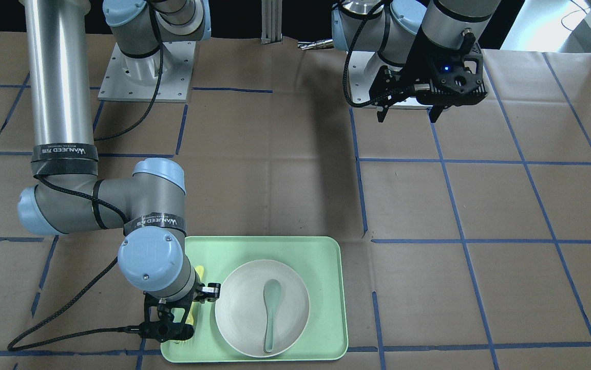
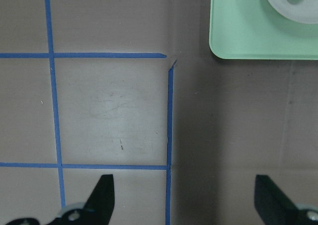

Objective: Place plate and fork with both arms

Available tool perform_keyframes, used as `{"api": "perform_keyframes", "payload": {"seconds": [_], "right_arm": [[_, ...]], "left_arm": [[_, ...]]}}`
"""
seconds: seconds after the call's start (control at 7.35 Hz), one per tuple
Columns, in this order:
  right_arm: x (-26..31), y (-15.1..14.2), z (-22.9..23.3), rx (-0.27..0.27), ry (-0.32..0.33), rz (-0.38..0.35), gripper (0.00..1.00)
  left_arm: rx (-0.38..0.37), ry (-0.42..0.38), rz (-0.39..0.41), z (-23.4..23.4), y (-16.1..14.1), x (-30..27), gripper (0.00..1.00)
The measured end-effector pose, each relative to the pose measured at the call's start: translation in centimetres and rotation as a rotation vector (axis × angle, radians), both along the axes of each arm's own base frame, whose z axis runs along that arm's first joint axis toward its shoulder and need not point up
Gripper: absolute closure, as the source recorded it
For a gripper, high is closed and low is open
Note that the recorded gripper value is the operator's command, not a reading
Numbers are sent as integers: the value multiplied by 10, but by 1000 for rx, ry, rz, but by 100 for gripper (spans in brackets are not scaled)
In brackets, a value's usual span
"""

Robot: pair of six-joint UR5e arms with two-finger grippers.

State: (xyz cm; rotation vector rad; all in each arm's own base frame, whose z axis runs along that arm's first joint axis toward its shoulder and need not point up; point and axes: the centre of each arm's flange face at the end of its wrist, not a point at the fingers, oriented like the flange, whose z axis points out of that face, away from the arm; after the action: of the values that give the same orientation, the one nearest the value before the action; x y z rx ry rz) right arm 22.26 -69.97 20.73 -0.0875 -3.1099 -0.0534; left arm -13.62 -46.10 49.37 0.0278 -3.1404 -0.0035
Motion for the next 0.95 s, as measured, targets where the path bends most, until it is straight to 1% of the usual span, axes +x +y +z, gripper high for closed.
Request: {"api": "perform_keyframes", "payload": {"seconds": [0.27,0.54,0.68,0.82,0.95], "right_arm": [[-5,6,29,-10,-2,5,0],[-17,28,88,1,0,62,0],[-32,43,120,5,-1,87,0],[-51,65,149,2,-5,104,0],[-65,93,173,-8,-8,104,0]], "left_arm": [[0,0,0,0,0,0,0],[0,0,0,0,0,0,0],[1,0,0,-1,0,0,0],[2,0,0,-1,0,0,0],[2,0,0,-1,0,0,0]]}}
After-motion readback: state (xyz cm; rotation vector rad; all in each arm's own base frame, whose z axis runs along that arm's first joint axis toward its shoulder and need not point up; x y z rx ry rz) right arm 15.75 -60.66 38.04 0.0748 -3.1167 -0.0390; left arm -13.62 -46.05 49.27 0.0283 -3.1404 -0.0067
